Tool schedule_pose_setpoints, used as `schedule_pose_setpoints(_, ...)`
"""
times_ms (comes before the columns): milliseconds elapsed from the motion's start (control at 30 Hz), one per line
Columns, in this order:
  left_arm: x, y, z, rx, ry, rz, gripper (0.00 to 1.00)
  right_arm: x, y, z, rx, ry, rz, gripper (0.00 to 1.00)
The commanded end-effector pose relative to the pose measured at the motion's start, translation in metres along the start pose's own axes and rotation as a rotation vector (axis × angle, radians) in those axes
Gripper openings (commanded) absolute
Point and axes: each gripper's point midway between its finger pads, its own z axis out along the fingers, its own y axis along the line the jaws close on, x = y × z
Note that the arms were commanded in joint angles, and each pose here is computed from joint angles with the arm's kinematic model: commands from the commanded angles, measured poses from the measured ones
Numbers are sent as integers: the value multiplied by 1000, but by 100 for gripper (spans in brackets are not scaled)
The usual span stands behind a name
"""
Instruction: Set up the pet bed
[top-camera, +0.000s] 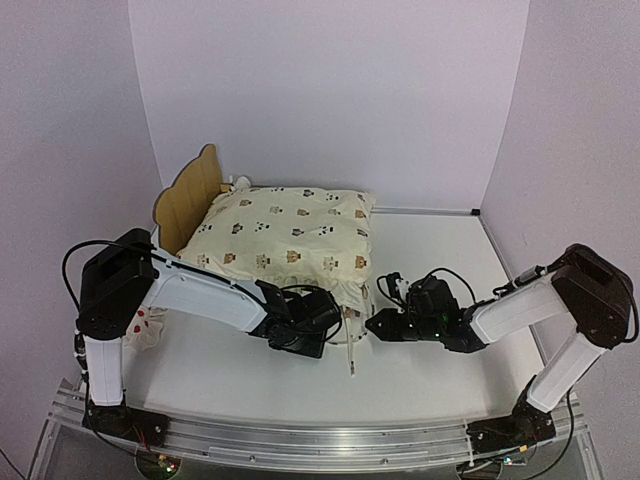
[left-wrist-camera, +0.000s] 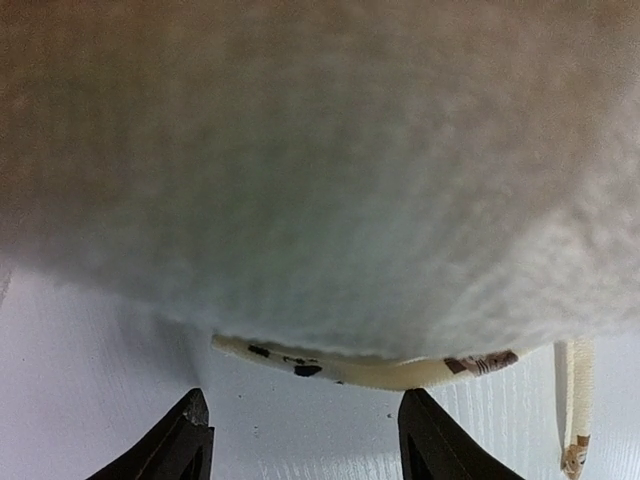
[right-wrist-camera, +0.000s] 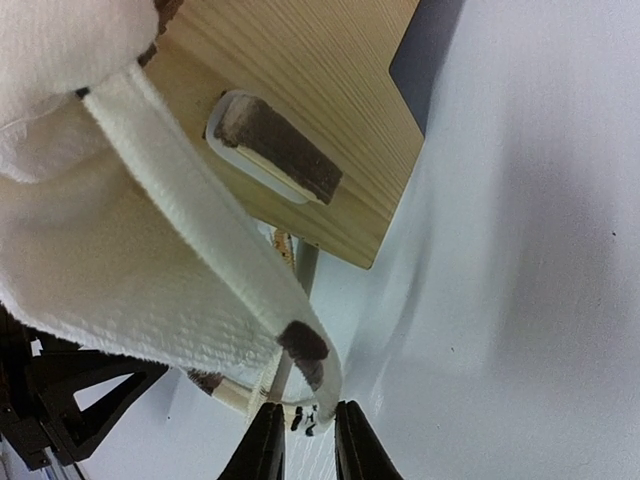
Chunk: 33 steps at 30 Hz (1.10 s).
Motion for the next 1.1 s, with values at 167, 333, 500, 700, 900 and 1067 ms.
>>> schedule_pose_setpoints(167,-44,-9,-46,86,-161,-91,65,-4,7,2,-19,-4,-3,18)
schedule_pose_setpoints(333,-44,-4,-46,41,-147,-85,64,-4,8,2,-21,-4,-4,17)
schedule_pose_setpoints(500,-31,-1,-26,13,-107,-78,60,-4,8,3,-23,-1,-1,17)
schedule_pose_setpoints(700,-32,1,-16,14,-108,-82,56,-2,6,4,-18,4,1,16)
schedule_pose_setpoints(900,-25,0,-6,11,-80,-79,50,-1,6,4,-19,6,3,16)
schedule_pose_setpoints(1067,-19,5,-2,-3,-66,-83,49,-2,6,4,-17,4,3,16)
